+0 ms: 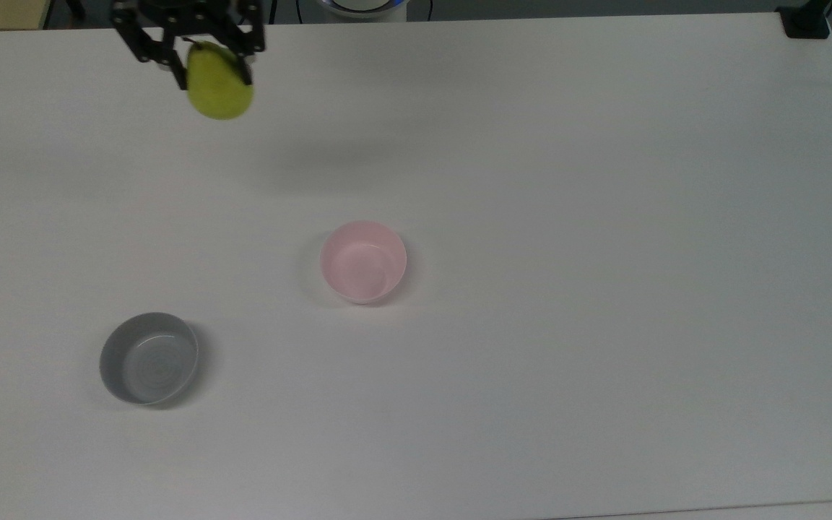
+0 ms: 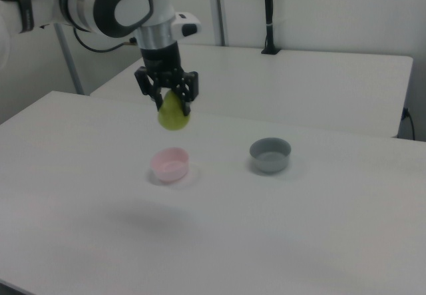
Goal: Place the pear in the bowl
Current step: 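Lift the pear and carry it toward the pink bowl, then lower the pear into the pink bowl and open the gripper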
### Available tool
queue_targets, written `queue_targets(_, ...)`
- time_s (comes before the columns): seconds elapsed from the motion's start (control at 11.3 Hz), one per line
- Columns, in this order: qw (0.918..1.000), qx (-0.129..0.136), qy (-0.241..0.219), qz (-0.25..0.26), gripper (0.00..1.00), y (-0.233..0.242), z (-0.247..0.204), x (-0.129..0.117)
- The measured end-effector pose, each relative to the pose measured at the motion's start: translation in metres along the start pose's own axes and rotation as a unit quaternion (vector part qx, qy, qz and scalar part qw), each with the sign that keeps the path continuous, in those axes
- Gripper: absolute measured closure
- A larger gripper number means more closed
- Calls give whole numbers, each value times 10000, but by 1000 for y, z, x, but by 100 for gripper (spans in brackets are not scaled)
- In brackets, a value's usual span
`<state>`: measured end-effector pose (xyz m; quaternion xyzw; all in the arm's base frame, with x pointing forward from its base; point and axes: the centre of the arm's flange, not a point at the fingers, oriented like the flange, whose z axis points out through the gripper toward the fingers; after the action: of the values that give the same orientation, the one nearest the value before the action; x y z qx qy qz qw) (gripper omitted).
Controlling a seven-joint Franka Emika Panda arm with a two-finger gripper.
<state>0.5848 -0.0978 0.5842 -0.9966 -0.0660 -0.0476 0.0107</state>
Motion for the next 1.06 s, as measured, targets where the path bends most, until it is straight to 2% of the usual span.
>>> queue_targets(0.27,9995,123,-119,-282,33,-65,20,22)
queue_targets(0.44,9996,125,-81,-243,33,-89,47,40)
queue_targets(0.62,9996,113,-6,-245,33,-102,78,56)
queue_targets(1.06,9994,-13,-87,-326,33,-117,159,79)
